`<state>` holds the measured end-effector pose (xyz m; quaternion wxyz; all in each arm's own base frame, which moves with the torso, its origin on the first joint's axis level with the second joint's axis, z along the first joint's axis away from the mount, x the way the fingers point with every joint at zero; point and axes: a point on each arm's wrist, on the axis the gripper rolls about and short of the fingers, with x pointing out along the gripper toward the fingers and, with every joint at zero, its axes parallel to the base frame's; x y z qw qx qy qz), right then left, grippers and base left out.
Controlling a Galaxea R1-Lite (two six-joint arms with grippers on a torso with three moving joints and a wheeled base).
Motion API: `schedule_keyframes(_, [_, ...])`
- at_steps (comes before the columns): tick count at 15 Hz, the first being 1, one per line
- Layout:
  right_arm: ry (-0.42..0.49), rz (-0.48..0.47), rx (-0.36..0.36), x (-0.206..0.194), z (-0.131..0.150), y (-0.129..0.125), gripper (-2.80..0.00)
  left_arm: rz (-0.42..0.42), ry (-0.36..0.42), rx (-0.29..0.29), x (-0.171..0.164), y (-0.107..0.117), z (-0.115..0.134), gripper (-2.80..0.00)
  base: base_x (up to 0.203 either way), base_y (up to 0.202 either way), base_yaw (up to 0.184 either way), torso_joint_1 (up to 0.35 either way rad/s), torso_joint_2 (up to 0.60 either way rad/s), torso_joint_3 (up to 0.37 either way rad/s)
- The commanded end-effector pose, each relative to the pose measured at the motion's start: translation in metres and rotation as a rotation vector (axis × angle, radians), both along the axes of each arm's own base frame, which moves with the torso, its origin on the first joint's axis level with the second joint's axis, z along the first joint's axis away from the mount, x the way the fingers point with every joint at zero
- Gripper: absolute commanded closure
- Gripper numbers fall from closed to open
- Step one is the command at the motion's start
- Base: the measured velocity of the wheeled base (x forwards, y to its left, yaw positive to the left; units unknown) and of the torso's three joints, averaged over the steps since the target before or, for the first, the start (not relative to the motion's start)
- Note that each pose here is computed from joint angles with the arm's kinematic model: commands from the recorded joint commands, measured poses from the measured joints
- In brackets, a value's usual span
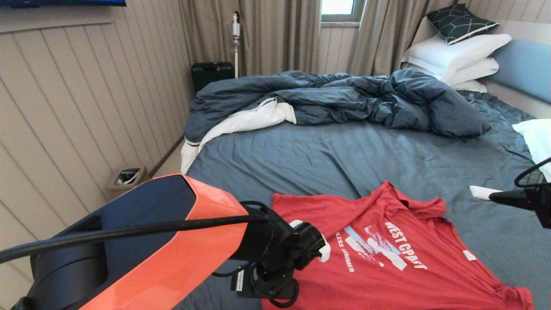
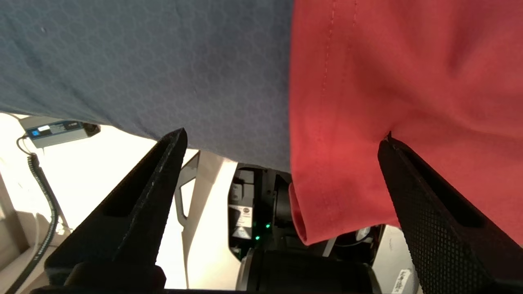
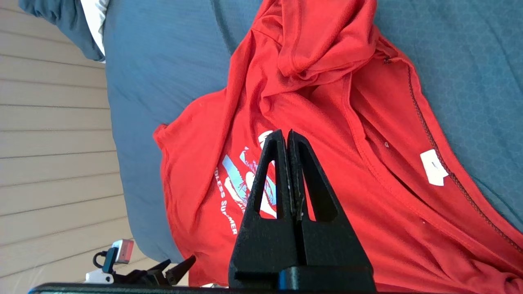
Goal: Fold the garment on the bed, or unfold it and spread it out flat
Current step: Unford the red T-shirt
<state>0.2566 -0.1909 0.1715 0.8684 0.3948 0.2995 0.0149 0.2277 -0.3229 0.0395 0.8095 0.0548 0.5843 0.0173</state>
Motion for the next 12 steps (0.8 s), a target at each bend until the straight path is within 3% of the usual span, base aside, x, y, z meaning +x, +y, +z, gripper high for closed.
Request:
schedule_keyframes(1, [-0.005,-0.001,0.002,-0.0004,0.001,-0.0011,0.0,0.002,0.005,0.01,-0.001,0.0007,-0.001,-2.8,0.0,0.0,0.0,0.0,0.0,0.0])
schedule_keyframes(2, [-0.007,-0.002,0.002,-0.0011,0.0015,-0.0014,0.0,0.0,0.005,0.011,-0.001,0.0005,-0.0013,0.0,0.0,0.0,0.0,0.0,0.0,0.0])
schedule_keyframes(12, [-0.021,-0.005,0.007,-0.0036,0.0042,-0.0047,0.0,0.008,-0.016,0.006,-0.0003,-0.0006,-0.0009,0.0,0.0,0.0,0.0,0.0,0.0,0.0])
